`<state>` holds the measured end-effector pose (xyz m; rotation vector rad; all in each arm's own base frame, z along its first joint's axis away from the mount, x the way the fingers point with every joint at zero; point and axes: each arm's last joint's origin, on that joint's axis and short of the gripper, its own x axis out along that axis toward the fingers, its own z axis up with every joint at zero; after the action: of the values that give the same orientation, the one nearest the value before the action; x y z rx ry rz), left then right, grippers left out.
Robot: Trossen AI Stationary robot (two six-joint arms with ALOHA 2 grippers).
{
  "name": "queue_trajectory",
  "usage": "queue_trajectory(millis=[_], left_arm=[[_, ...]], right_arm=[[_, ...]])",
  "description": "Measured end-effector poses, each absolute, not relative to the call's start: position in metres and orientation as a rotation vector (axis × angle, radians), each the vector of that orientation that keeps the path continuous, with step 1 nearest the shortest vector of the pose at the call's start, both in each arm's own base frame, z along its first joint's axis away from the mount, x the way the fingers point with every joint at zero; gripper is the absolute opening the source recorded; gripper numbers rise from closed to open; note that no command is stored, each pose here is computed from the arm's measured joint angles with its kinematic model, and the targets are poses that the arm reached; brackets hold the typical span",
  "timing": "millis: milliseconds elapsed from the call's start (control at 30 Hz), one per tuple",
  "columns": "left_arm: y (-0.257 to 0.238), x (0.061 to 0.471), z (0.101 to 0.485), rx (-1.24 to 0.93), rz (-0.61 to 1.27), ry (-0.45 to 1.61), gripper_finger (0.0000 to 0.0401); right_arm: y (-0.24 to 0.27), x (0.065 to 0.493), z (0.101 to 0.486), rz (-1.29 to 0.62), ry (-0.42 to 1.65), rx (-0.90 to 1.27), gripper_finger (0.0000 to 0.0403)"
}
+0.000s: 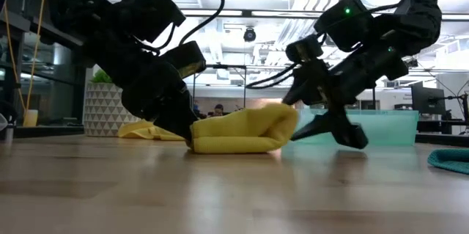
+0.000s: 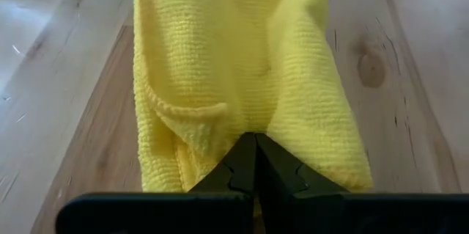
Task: Fold microfiber towels
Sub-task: Put the bottom yellow towel into the bin
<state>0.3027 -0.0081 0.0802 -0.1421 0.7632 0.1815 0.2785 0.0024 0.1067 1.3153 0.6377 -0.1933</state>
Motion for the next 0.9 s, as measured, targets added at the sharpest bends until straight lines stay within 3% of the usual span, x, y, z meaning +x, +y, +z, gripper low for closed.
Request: queue_trajectory(millis=[400, 633, 900], left_arm=[[-0.008, 0.303, 0.080, -0.135, 0.173, 0.766, 0.0000], [-0.008, 0.303, 0.080, -0.127, 0.169, 0.766, 0.0000], [-0.008, 0.303, 0.080, -0.128, 0.170, 0.764, 0.0000]], right_arm=[[-0.007, 0.272, 0.131, -0.204, 0.587, 1.299, 0.0200], [-0.010, 0.265, 0.118, -0.342, 0.676, 1.337, 0.0200], [-0.006, 0.269, 0.113, -0.323, 0.675, 1.352, 0.0200]])
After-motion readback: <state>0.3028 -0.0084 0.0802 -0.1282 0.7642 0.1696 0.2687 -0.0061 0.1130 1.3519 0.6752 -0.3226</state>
